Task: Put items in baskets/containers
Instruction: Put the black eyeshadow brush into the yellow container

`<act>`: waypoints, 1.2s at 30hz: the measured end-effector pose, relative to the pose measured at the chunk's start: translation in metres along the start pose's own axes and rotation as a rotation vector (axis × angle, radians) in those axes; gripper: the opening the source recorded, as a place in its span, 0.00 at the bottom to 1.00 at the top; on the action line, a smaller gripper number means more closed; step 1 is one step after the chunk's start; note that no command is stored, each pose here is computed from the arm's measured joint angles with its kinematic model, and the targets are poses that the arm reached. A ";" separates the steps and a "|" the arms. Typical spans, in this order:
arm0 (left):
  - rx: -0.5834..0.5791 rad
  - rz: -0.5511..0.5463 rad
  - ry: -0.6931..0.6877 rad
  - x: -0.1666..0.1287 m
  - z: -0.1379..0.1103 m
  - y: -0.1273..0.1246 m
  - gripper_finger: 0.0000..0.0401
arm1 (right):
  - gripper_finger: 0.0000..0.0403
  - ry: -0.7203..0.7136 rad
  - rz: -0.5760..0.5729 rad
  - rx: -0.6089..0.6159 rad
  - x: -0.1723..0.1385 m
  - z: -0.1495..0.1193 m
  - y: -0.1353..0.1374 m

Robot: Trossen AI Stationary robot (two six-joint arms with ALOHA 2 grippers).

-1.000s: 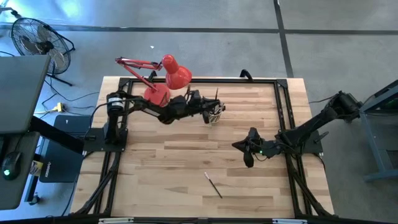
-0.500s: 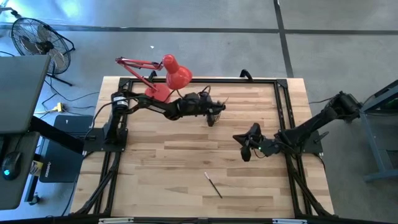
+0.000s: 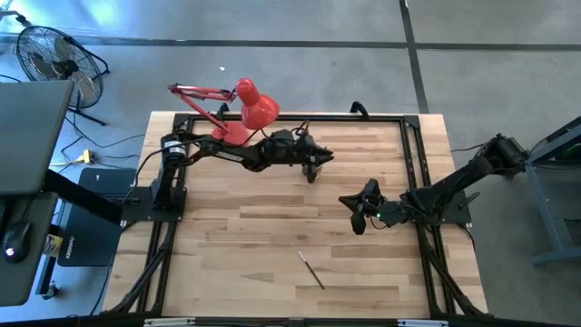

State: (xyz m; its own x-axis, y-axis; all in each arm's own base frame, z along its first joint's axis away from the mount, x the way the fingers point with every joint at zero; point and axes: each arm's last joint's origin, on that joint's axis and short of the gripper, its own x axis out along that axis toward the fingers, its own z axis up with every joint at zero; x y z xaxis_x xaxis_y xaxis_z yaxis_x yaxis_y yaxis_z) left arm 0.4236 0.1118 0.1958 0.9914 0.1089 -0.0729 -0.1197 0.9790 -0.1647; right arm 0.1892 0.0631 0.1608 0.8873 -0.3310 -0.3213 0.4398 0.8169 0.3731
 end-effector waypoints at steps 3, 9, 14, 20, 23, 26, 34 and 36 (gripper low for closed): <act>0.012 -0.081 -0.055 0.003 0.019 -0.006 0.19 | 0.01 -0.001 0.003 0.016 0.000 0.000 0.000; 0.029 -0.165 -0.138 0.009 0.052 -0.023 0.19 | 0.01 0.022 0.035 0.021 0.000 0.000 0.001; 0.036 -0.209 -0.139 0.015 0.068 -0.050 0.20 | 0.02 0.058 0.083 0.024 0.000 -0.001 0.003; 0.135 -0.128 -0.008 0.021 0.066 -0.092 0.20 | 0.01 0.092 0.110 0.017 -0.001 -0.003 0.004; 0.141 -0.048 0.084 0.022 0.060 -0.109 0.20 | 0.01 0.108 0.092 0.033 -0.001 -0.005 0.003; 0.113 0.051 0.246 0.019 0.051 -0.122 0.20 | 0.01 0.145 0.065 0.081 -0.002 -0.009 0.000; 0.090 0.206 0.669 -0.004 0.050 -0.151 0.20 | 0.01 0.216 0.067 0.229 -0.002 -0.012 -0.002; 0.097 0.238 0.712 -0.009 0.049 -0.157 0.20 | 0.02 0.216 0.078 0.207 -0.002 -0.012 -0.001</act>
State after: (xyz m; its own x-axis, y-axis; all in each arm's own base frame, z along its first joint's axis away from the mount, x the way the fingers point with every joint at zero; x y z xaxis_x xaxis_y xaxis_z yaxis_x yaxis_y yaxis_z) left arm 0.4361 -0.0341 0.2705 0.6613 0.2138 -0.7190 -0.2882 0.9574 0.0196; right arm 0.1854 0.0681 0.1506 0.8791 -0.1451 -0.4540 0.4104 0.7147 0.5663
